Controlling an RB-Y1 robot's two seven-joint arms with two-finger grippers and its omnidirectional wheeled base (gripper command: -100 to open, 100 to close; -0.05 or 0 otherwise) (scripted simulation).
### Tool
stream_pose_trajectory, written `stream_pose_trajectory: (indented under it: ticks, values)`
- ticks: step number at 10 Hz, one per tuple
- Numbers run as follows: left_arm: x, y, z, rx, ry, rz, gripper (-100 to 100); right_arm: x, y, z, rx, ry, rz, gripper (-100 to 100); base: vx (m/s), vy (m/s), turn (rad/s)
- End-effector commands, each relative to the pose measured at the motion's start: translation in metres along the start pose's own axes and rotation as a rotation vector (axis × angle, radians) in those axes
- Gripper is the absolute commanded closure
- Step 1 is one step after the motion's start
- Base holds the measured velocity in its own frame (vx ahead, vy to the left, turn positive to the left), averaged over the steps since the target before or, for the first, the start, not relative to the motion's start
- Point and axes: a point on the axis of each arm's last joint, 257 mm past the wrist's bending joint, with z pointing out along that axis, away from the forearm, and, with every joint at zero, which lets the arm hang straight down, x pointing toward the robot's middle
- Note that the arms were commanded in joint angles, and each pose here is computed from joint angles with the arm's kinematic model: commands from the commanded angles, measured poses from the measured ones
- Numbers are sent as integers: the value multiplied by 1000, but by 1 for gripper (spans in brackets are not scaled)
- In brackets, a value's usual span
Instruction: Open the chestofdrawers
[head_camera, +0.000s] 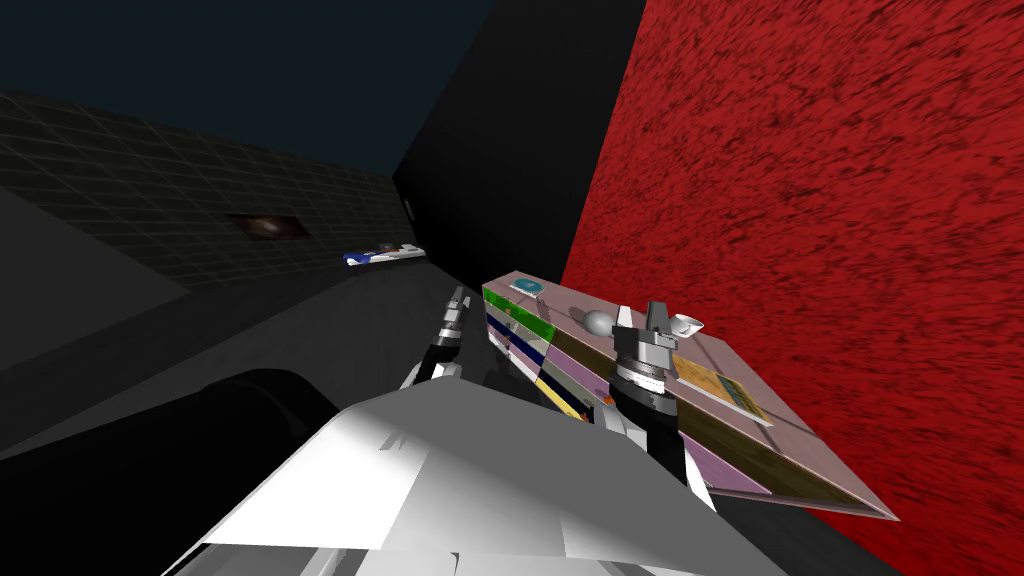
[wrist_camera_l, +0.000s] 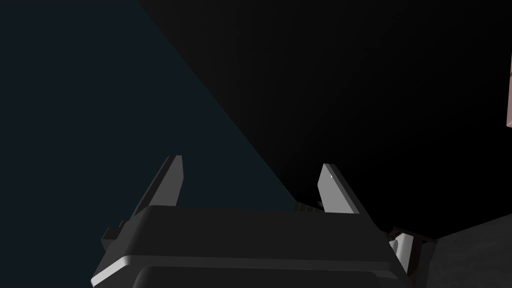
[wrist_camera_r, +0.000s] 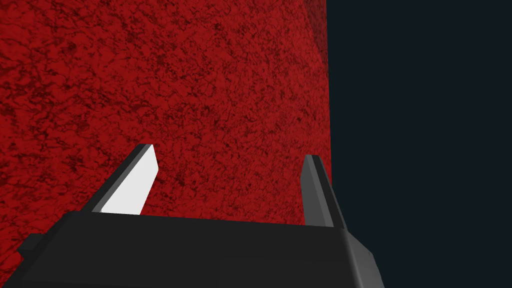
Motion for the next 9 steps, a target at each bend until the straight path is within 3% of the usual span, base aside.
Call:
stream_pose_trajectory:
  ticks: [1,9]
  values:
    - [0,0,0,0,0,0,0,0,0,0,0,0,0,0,0,0,0]
    - [0,0,0,0,0,0,0,0,0,0,0,0,0,0,0,0,0]
